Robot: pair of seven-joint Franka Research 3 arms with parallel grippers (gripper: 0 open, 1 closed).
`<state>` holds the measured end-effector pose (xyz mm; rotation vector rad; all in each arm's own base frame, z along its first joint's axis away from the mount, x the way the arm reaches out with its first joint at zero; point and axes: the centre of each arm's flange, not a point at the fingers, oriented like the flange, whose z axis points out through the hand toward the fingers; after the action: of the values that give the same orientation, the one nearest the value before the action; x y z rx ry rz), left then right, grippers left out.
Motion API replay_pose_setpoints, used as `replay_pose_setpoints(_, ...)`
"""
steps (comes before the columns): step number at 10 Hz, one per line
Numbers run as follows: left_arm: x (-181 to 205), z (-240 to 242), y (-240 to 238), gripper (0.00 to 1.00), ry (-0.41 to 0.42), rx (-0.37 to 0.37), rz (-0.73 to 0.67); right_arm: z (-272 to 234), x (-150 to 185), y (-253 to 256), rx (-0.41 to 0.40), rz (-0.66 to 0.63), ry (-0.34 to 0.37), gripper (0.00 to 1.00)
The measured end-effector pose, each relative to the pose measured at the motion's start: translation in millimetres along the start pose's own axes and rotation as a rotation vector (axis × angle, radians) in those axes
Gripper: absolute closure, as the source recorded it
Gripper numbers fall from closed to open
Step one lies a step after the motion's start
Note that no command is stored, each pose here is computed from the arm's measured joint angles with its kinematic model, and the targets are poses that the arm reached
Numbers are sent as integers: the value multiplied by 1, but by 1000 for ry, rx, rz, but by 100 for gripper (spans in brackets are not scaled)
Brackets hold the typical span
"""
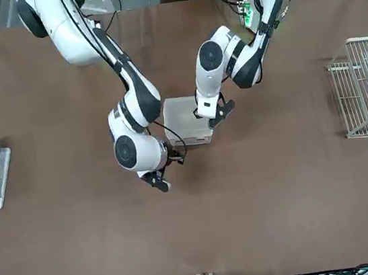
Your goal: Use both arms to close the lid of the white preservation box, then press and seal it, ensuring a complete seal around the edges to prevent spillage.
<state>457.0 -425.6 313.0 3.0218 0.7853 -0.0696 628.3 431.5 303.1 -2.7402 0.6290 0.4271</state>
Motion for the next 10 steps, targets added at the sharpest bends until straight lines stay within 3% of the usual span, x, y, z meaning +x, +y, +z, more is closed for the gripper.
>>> replay_pose_setpoints(10,-5,1,-2,99,32,-13,-15,53,-27,-16,-21,-54,-37,99)
